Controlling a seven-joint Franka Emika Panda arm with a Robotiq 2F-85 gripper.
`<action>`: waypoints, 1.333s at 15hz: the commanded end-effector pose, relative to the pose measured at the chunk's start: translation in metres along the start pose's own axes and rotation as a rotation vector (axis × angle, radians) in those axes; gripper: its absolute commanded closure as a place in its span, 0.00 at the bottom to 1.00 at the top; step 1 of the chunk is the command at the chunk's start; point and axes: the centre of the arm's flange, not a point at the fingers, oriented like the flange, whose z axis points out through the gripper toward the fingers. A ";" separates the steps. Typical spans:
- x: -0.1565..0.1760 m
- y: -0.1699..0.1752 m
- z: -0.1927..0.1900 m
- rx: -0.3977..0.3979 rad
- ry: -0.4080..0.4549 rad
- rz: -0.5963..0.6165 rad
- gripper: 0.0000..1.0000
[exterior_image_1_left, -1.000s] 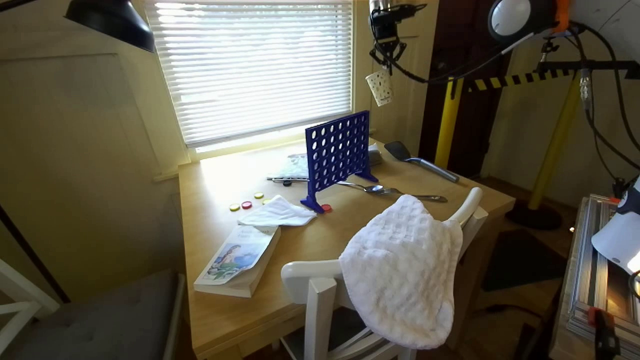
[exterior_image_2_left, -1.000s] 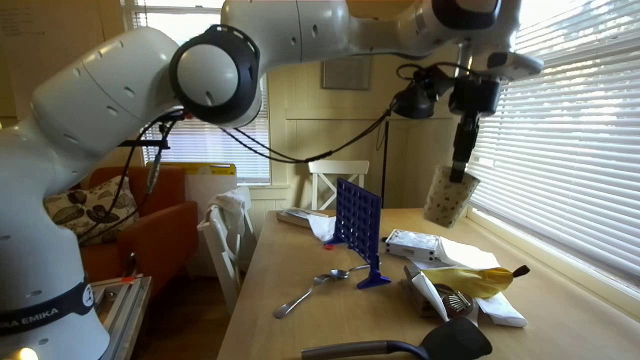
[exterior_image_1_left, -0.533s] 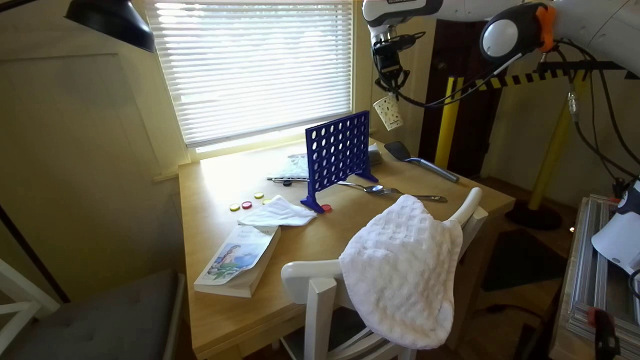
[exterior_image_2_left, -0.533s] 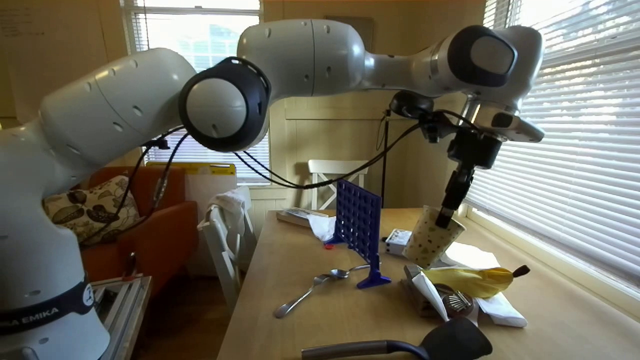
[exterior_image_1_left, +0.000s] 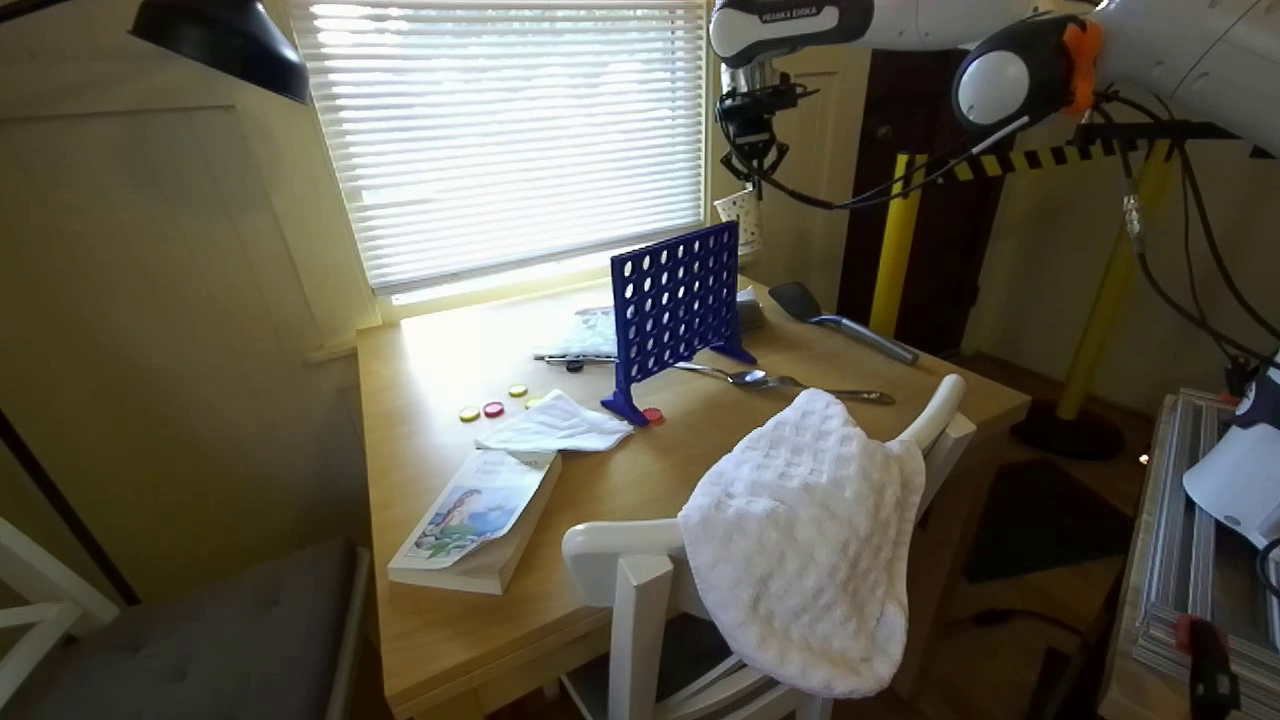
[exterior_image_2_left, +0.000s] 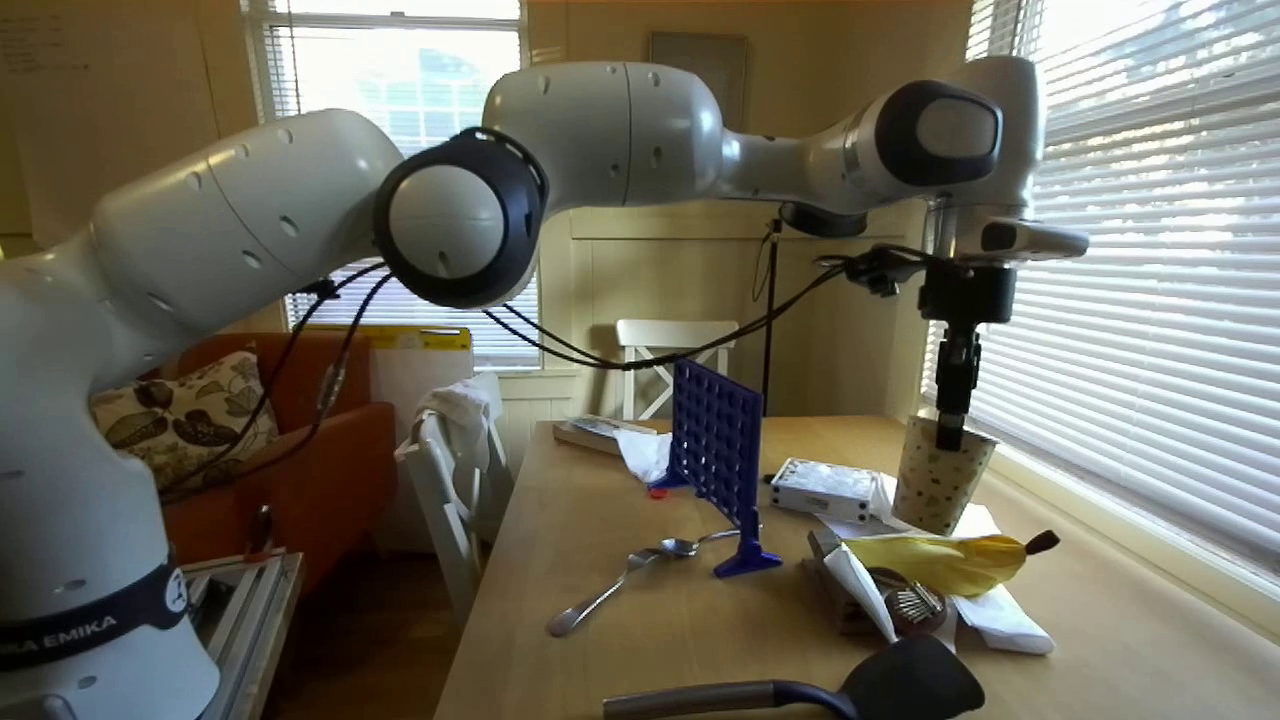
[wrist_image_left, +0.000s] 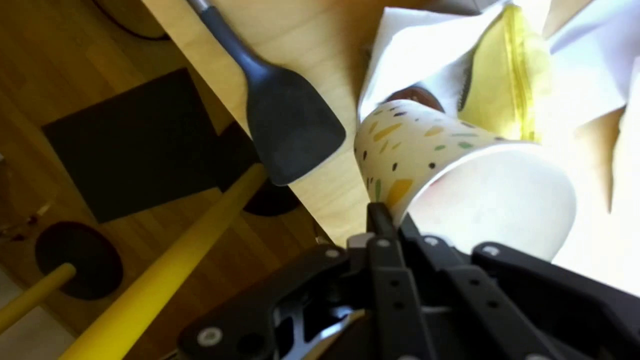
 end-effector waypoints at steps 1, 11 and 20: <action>-0.013 -0.005 0.036 0.078 0.070 0.170 0.99; 0.011 -0.010 0.043 0.057 0.073 0.311 0.99; 0.032 0.005 0.091 -0.008 0.105 0.602 0.99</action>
